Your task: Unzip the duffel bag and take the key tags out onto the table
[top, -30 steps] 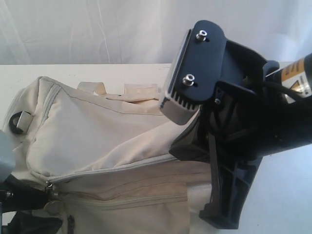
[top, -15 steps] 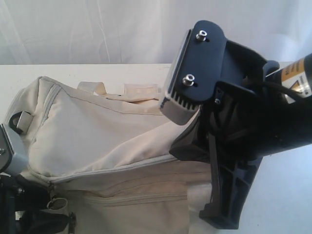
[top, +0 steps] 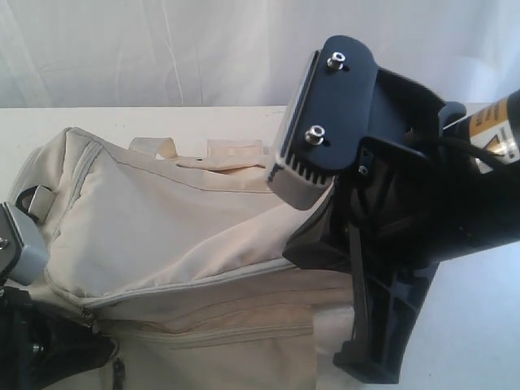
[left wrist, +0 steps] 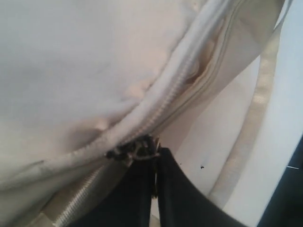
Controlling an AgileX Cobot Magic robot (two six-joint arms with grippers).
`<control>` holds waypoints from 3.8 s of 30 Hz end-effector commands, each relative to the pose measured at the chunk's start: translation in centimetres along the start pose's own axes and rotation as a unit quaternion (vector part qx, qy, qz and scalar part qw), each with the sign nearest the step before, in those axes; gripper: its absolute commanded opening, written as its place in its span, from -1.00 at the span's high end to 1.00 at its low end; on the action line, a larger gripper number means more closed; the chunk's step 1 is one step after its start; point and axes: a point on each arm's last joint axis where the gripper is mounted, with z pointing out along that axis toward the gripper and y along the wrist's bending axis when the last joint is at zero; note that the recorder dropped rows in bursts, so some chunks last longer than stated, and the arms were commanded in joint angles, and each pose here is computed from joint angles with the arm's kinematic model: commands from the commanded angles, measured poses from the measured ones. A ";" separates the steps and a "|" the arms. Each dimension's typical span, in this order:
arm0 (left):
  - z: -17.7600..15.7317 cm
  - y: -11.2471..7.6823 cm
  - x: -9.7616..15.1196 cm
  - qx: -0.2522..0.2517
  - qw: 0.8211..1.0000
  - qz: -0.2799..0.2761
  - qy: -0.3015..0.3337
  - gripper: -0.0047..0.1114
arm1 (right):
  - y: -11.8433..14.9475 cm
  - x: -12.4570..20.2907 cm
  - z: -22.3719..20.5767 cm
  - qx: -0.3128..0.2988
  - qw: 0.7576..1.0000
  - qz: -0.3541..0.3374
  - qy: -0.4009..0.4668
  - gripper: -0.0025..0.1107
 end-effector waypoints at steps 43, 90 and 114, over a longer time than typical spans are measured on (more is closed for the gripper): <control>-7.3 -2.2 -2.3 0.029 0.981 0.059 0.182 0.92 | -0.1 1.0 2.1 0.031 0.999 0.008 -0.043 0.96; -7.6 -3.2 -2.3 0.062 0.978 -0.049 0.194 0.92 | 5.8 -3.6 14.8 -0.182 0.956 -0.220 0.070 0.53; -10.2 -0.3 -5.9 -0.132 0.984 0.003 0.117 0.92 | 5.9 -2.5 14.4 -0.199 0.949 -0.204 0.133 0.96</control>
